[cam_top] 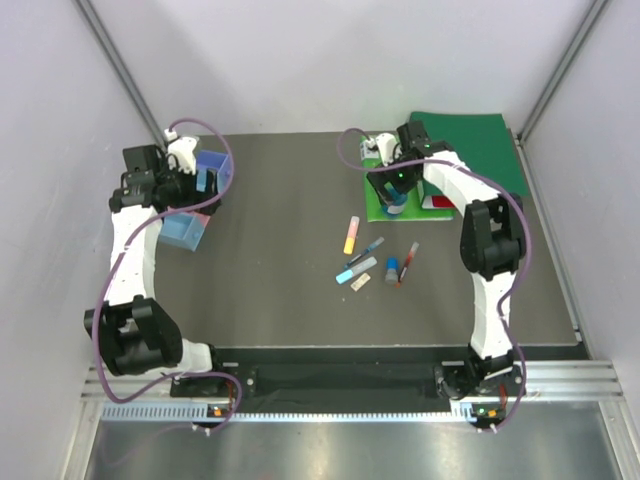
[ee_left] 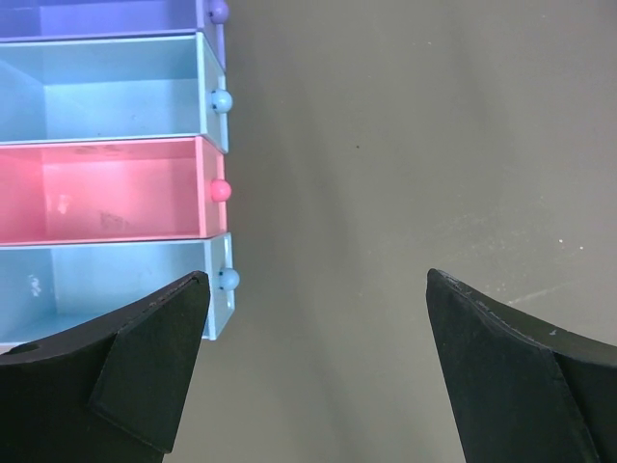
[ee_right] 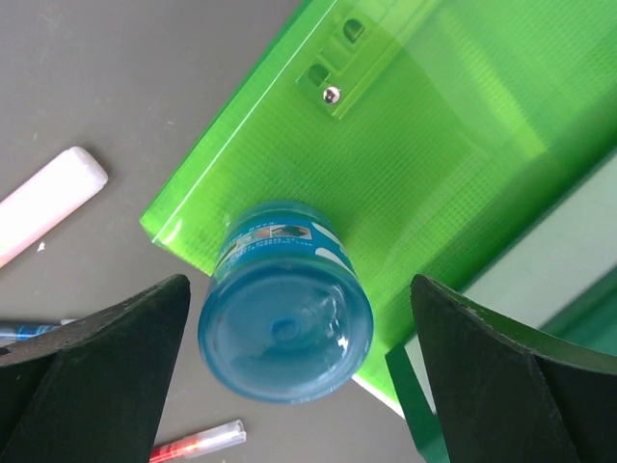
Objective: Sort the stationery into containers
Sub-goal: Move the storage box to the center of the board.
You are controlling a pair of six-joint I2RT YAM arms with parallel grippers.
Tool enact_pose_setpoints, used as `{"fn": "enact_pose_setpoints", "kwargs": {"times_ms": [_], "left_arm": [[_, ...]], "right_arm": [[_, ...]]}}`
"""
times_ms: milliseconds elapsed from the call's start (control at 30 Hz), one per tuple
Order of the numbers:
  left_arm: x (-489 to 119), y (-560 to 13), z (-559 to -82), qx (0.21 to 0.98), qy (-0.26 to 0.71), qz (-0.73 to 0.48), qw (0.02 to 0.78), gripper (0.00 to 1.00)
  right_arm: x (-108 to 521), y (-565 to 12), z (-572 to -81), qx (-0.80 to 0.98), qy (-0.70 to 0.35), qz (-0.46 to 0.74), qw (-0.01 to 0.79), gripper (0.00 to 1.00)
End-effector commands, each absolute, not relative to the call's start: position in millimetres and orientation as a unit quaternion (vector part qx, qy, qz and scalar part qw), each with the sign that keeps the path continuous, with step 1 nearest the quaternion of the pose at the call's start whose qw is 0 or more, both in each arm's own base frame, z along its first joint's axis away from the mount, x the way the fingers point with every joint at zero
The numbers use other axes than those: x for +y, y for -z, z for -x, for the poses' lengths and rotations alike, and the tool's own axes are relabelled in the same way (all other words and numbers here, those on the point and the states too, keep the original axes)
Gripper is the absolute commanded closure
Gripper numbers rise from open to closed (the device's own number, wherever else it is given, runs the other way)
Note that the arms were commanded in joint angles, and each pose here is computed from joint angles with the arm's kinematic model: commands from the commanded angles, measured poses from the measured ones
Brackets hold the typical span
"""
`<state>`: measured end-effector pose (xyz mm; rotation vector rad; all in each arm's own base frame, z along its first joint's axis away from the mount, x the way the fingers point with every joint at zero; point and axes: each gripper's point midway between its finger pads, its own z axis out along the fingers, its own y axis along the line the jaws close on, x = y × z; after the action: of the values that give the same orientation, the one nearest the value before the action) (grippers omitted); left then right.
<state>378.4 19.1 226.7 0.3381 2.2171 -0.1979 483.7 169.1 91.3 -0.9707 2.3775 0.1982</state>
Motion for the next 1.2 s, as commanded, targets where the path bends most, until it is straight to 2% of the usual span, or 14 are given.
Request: {"fn": "enact_pose_setpoints", "kwargs": {"times_ms": [0,333,600,767,1167], "left_arm": [[23,-251,-385,0.874,0.053,-0.156,0.457,0.01],[23,-244,-385,0.877,0.056,-0.156,0.451,0.01],[56,-220,-412,0.893,0.001,-0.062,0.445,0.01],[70,-207,-425,0.896,-0.025,-0.030,0.441,0.01],[123,-141,-456,0.929,-0.135,0.054,0.340,0.01]], "right_arm": [[181,-100,-499,0.877,-0.088,0.359,0.307,0.02],[169,-103,-490,0.883,-0.094,0.353,0.295,0.05],[167,-110,-488,0.880,-0.094,0.358,0.297,0.06],[169,-111,-490,0.880,-0.094,0.356,0.299,0.03],[166,-159,-498,0.861,-0.075,0.365,0.345,0.00]]}}
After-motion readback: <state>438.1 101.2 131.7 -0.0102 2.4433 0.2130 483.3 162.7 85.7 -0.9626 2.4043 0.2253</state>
